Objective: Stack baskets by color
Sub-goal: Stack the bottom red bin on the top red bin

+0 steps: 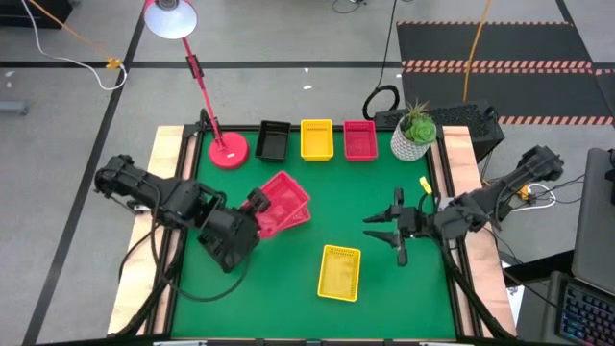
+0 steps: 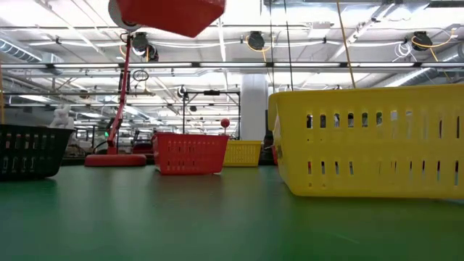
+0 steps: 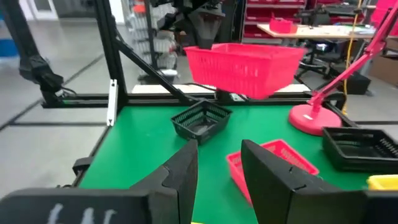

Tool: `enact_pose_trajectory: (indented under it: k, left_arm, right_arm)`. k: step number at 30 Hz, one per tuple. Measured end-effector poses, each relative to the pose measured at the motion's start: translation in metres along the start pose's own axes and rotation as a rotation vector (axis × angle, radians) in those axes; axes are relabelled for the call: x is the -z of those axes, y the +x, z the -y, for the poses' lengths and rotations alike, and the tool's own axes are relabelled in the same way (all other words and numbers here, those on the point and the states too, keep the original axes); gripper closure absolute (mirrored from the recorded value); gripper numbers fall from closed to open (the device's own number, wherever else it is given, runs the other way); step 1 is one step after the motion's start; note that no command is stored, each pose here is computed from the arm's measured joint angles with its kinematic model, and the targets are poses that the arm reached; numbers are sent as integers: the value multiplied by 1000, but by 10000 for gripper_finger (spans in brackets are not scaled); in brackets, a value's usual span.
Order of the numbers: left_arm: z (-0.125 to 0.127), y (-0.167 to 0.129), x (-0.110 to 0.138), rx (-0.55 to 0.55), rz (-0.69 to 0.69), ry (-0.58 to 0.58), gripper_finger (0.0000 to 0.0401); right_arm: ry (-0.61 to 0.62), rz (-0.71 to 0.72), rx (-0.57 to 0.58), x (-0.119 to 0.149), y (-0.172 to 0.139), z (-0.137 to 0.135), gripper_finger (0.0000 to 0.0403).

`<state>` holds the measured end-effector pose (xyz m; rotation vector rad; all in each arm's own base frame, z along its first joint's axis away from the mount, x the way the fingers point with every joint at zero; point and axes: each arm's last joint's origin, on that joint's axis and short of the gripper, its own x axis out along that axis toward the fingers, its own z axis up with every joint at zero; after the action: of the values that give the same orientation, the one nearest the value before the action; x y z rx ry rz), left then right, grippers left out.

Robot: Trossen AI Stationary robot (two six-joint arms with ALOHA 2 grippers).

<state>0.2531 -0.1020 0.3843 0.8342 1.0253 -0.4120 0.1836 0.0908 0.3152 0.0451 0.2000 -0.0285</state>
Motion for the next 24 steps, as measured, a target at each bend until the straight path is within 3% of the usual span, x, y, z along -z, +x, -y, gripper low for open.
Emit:
enact_pose_trajectory:
  k: [9,18,24]
  left_arm:
    - [-39,9,-8,-90,242,238,385]
    - [-53,50,-15,-38,198,398,383]
    - [-56,90,-29,-7,182,475,393]
  right_arm:
    - [-93,-121,-16,-54,10,-4,287]
    - [-114,-241,-124,-96,15,-15,287]
    - [-103,-396,-184,-95,26,-13,285]
